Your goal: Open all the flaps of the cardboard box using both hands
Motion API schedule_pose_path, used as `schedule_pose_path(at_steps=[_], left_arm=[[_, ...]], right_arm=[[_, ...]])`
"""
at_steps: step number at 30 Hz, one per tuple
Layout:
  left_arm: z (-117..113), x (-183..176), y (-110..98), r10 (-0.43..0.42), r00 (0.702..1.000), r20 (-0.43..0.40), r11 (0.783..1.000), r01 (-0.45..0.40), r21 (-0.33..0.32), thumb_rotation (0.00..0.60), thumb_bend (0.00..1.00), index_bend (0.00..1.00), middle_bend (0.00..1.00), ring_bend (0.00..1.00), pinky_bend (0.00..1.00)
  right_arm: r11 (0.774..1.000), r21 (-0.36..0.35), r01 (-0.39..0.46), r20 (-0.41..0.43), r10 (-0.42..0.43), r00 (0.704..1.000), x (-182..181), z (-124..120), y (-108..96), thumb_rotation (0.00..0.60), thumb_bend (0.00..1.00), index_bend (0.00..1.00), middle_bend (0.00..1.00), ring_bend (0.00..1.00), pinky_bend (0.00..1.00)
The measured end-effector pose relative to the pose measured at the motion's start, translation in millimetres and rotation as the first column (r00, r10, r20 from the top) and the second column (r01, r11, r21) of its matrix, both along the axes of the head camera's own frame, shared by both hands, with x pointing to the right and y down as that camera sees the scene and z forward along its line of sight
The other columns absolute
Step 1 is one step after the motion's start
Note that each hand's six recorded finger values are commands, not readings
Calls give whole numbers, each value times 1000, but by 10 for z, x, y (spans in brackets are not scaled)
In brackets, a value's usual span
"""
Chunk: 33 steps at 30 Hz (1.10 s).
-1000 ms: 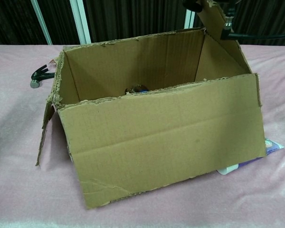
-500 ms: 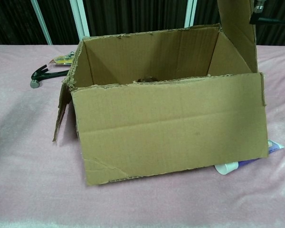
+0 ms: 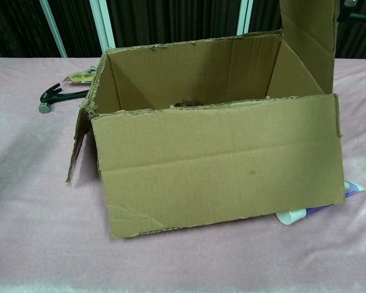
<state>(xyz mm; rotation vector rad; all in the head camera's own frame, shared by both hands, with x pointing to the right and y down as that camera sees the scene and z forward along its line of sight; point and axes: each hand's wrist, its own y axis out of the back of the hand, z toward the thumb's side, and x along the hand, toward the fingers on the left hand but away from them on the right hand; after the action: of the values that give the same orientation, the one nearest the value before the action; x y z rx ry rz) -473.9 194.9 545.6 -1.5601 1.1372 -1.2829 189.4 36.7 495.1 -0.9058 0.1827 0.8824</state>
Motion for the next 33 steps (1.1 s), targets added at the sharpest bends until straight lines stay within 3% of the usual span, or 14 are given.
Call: schedule_pose_path(at_steps=[12, 33], left_arm=[[-9, 3, 2, 4, 1000, 4, 1000, -4, 6, 600, 196, 0, 0, 0, 37], [-10, 19, 10, 16, 1000, 15, 1000, -16, 14, 600, 196, 0, 0, 0, 30]], right_arm=[[1000, 14, -3, 15, 3, 1000, 103, -121, 35, 600, 374, 287, 252, 138, 234], [992, 44, -116, -54, 118, 992, 818, -279, 36, 600, 374, 286, 244, 131, 234]])
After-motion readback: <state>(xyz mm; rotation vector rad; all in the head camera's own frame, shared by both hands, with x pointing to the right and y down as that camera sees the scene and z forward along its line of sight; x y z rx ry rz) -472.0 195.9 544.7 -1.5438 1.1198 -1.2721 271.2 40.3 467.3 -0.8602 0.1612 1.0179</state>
